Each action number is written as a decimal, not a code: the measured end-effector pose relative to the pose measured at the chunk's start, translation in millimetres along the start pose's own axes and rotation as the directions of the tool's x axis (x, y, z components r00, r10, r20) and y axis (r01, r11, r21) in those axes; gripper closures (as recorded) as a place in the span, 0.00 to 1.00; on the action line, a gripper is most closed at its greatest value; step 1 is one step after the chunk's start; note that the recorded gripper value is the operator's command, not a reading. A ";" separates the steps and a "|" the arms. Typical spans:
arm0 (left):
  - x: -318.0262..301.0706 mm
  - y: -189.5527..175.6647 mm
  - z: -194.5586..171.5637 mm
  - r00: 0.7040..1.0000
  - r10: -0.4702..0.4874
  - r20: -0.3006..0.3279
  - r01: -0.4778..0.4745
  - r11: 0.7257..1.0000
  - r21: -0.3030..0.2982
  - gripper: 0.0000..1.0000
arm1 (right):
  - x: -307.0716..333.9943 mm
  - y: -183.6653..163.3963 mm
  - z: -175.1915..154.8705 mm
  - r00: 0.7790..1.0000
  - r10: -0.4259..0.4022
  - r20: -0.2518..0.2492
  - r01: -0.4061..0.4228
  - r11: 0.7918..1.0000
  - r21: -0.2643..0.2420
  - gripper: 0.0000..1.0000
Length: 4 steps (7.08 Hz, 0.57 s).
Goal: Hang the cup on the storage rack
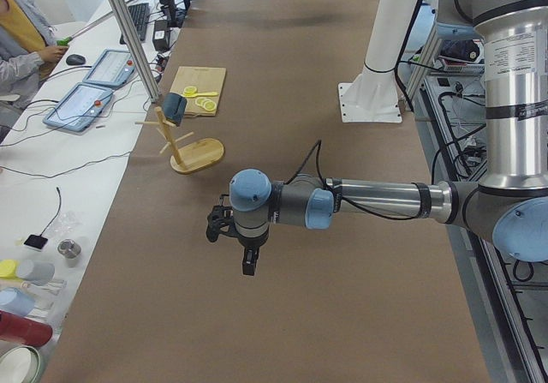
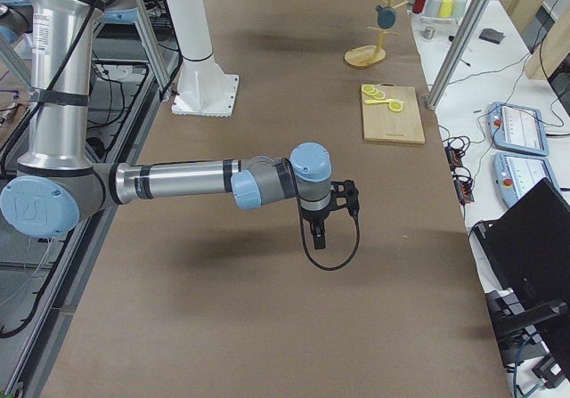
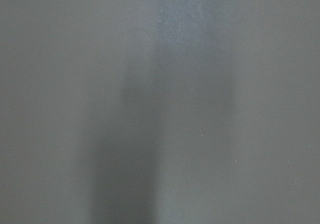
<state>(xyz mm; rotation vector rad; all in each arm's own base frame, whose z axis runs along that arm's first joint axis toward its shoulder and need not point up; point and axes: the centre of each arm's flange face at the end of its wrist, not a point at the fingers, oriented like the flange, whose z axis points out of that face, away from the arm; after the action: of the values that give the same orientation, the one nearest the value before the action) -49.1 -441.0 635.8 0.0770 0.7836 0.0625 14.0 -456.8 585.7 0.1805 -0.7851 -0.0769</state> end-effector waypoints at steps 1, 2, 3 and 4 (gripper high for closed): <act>-1.3 0.5 1.3 1.000 -0.002 0.000 0.002 1.000 -0.003 0.02 | 0.0 0.0 0.0 1.000 0.000 0.000 0.000 1.000 0.000 0.00; -1.9 1.2 2.1 1.000 -0.004 -0.001 0.004 1.000 -0.004 0.02 | 0.0 -0.1 0.0 1.000 0.000 0.000 0.000 1.000 0.000 0.00; -2.1 1.7 2.5 1.000 -0.006 -0.003 0.006 1.000 -0.006 0.02 | 0.0 0.0 0.0 1.000 0.000 0.000 0.000 1.000 0.000 0.00; -2.8 2.7 3.4 1.000 -0.010 -0.005 0.010 1.000 -0.009 0.02 | -0.1 0.0 0.1 1.000 0.000 0.000 0.000 1.000 0.000 0.00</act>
<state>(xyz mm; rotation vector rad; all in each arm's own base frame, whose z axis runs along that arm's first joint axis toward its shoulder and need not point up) -48.8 -438.7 640.4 0.0649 0.7890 0.0567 13.9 -456.8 585.7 0.1805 -0.7851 -0.0772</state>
